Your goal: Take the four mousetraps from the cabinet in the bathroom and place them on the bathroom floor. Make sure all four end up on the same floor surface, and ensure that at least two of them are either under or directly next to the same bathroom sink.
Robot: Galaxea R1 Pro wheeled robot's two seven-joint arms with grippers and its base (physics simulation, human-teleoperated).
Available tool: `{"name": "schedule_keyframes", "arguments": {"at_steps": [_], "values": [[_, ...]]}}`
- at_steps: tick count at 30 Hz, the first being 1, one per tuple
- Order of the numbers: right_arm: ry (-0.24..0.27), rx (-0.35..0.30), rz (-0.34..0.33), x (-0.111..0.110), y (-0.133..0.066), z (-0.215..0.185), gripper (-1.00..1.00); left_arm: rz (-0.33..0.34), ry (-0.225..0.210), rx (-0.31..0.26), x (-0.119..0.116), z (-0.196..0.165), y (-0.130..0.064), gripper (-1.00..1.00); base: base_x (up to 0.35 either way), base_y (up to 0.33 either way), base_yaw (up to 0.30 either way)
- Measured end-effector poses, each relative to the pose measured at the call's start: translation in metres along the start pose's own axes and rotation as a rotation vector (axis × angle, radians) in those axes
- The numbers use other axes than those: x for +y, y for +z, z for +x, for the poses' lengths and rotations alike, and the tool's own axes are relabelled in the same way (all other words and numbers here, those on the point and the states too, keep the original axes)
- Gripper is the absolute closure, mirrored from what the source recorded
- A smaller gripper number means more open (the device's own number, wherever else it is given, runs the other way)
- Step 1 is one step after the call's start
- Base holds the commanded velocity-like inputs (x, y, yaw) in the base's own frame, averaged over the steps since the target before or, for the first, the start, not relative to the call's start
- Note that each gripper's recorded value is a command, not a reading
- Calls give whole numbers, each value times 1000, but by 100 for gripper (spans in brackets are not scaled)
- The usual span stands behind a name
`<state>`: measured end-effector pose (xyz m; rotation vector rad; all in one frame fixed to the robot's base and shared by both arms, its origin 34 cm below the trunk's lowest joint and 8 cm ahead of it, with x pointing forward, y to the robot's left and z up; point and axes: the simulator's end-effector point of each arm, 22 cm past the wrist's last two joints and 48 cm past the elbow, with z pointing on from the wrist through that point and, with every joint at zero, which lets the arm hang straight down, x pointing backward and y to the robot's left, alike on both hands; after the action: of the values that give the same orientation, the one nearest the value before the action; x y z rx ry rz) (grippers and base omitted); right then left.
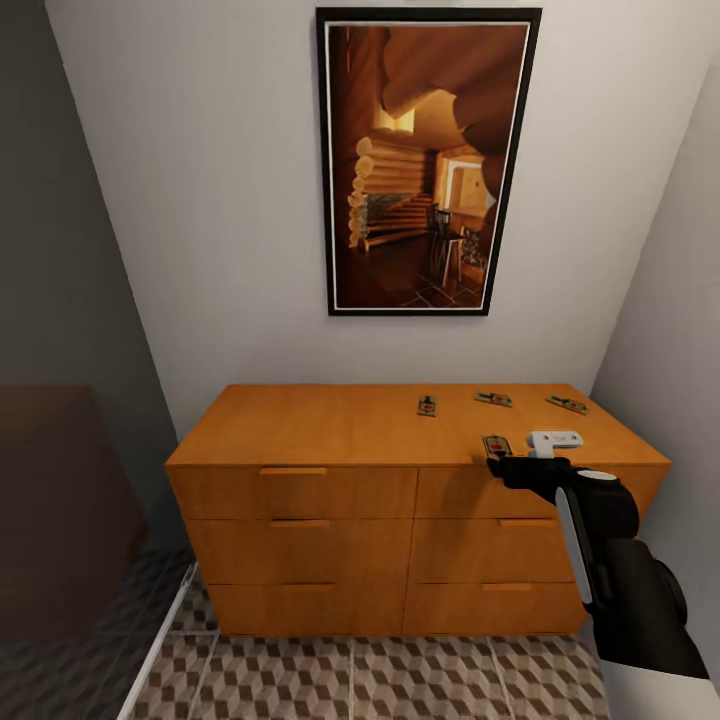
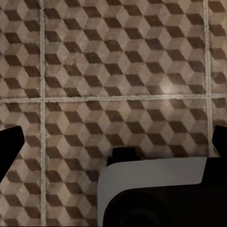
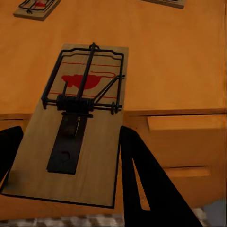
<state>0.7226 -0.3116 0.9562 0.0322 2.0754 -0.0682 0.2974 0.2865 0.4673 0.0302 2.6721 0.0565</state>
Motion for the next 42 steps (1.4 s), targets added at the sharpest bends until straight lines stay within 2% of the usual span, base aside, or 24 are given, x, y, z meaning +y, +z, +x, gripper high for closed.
{"name": "schedule_keyframes", "arguments": {"at_steps": [18,27,34,42], "values": [[-2,6,-8,3,1,2,100,1,0,17,-1,8,-1,-100,-329,0,0],[-3,32,-17,6,9,13,100,4,-1,17,-3,8,-1,-100,-84,0,0],[-12,63,-28,8,30,38,100,5,-2,16,-4,8,-1,-100,-6,0,0],[-36,122,-61,16,78,113,100,5,-1,15,-4,7,-1,-100,0,0,0]]}}
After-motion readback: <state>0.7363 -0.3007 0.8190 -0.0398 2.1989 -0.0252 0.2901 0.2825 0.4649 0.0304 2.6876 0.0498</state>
